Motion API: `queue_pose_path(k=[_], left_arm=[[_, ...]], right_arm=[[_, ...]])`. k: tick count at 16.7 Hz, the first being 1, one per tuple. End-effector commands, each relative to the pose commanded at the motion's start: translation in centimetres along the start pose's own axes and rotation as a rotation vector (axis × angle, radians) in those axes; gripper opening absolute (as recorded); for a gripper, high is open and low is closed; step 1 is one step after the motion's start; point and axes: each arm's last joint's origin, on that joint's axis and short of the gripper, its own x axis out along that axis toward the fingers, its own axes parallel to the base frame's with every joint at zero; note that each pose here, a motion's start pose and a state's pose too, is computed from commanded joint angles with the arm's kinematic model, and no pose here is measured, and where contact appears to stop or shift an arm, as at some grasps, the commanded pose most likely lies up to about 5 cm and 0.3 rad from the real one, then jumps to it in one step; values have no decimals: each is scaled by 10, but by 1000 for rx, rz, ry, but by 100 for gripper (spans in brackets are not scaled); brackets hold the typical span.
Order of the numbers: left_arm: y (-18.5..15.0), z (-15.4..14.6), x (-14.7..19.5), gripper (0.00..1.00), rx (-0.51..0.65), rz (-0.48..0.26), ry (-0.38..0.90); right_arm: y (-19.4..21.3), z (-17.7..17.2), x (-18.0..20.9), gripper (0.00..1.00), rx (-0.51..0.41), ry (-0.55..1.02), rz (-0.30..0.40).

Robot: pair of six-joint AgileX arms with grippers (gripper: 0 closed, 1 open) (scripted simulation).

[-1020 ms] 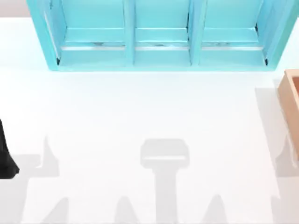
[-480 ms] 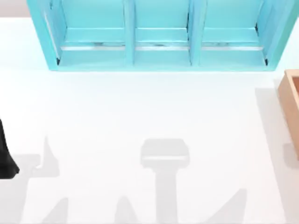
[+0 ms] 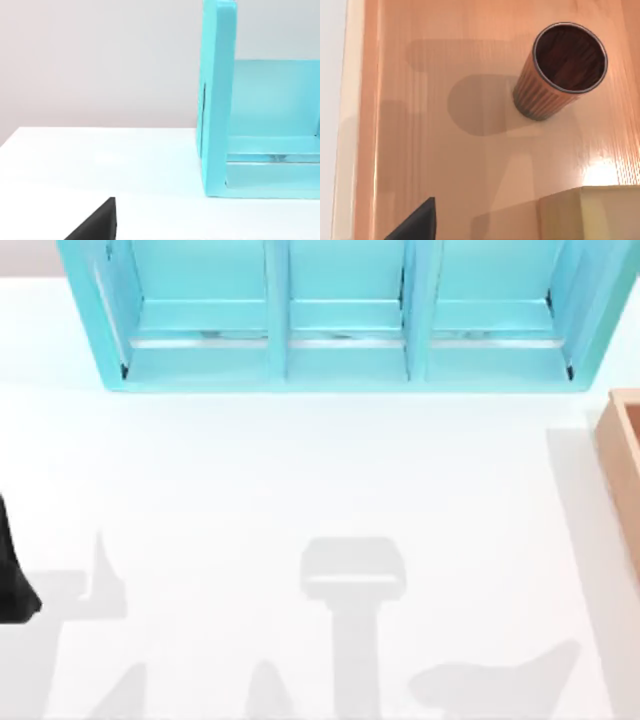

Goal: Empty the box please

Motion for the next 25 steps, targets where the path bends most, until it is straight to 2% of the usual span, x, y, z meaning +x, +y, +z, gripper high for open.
queue_pose_path(k=[6, 15, 25], left_arm=[[0, 0, 0, 100, 0, 0, 0], [0, 0, 0, 100, 0, 0, 0], [0, 0, 0, 100, 0, 0, 0]], right_arm=[[-23, 31, 16, 100, 7, 262, 21], [-64, 65, 61, 100, 13, 655, 122], [-66, 65, 70, 100, 14, 693, 140]])
